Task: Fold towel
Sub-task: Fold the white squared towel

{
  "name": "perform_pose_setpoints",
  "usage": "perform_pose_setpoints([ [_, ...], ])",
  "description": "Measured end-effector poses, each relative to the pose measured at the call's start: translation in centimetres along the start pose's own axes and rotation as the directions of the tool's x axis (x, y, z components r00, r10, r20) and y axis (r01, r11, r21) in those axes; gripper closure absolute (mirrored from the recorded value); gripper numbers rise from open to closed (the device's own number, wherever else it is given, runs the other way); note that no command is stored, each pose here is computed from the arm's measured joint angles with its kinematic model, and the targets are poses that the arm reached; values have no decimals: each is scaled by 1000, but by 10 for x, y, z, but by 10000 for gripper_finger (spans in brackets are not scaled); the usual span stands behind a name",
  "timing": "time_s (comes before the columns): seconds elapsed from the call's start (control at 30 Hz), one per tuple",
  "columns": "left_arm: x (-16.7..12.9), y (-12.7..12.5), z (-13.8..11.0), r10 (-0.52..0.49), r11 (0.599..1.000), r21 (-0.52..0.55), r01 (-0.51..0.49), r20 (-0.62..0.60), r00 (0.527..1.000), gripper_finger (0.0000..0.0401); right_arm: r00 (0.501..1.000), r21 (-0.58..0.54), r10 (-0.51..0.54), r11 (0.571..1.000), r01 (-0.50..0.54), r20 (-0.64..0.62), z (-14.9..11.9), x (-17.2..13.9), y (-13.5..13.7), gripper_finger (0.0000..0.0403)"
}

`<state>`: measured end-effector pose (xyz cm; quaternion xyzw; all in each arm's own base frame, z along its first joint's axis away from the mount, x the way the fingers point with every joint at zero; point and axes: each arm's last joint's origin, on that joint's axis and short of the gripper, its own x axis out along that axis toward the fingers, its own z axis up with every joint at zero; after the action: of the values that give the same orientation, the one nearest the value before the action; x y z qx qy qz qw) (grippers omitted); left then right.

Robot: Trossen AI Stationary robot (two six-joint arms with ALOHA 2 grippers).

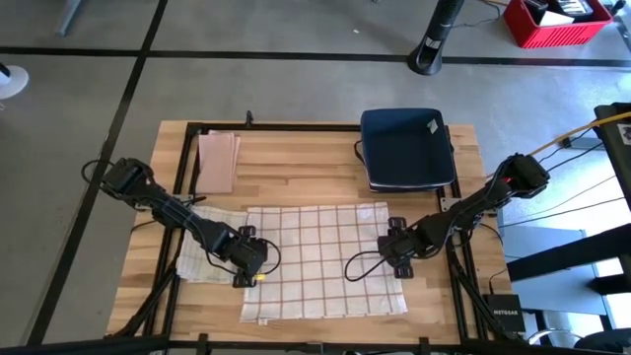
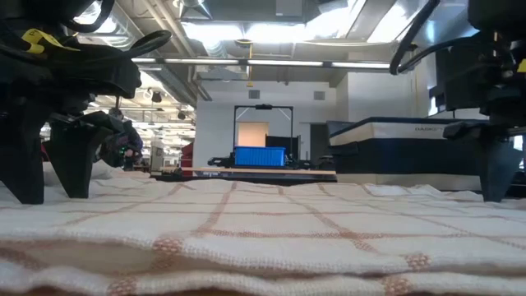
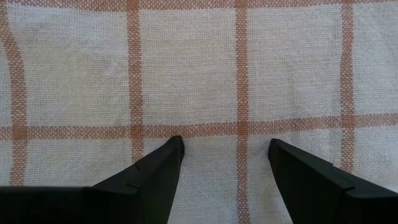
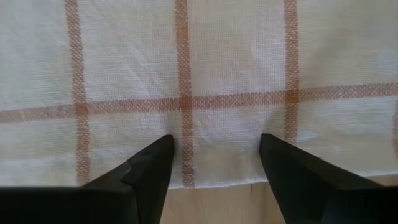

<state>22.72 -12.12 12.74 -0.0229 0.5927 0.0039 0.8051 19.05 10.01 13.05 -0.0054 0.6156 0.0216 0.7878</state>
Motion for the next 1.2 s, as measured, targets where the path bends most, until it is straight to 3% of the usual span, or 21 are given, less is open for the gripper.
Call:
perform_pose_setpoints([
  [0.33,-22,-9,20,-28,999,19,28,19,999,164,1000,24,-2,1000,1,10,0,1,0,164],
  [0.57,-17,-3,12,50,999,10,-49,-51,997,164,1000,36,-3,999,2,17,0,1,0,164],
  [0.93,-1,3,-1,49,995,-86,-54,-59,997,166,1000,18,-3,1000,3,9,0,2,0,164],
  [1.07,-1,1,-4,45,997,-63,-49,-70,997,191,1000,18,-9,1000,9,-5,-2,2,-1,168],
  [1.2,-1,0,-5,38,998,-40,-42,-81,996,242,1000,40,-17,999,17,-19,-3,2,-1,201],
])
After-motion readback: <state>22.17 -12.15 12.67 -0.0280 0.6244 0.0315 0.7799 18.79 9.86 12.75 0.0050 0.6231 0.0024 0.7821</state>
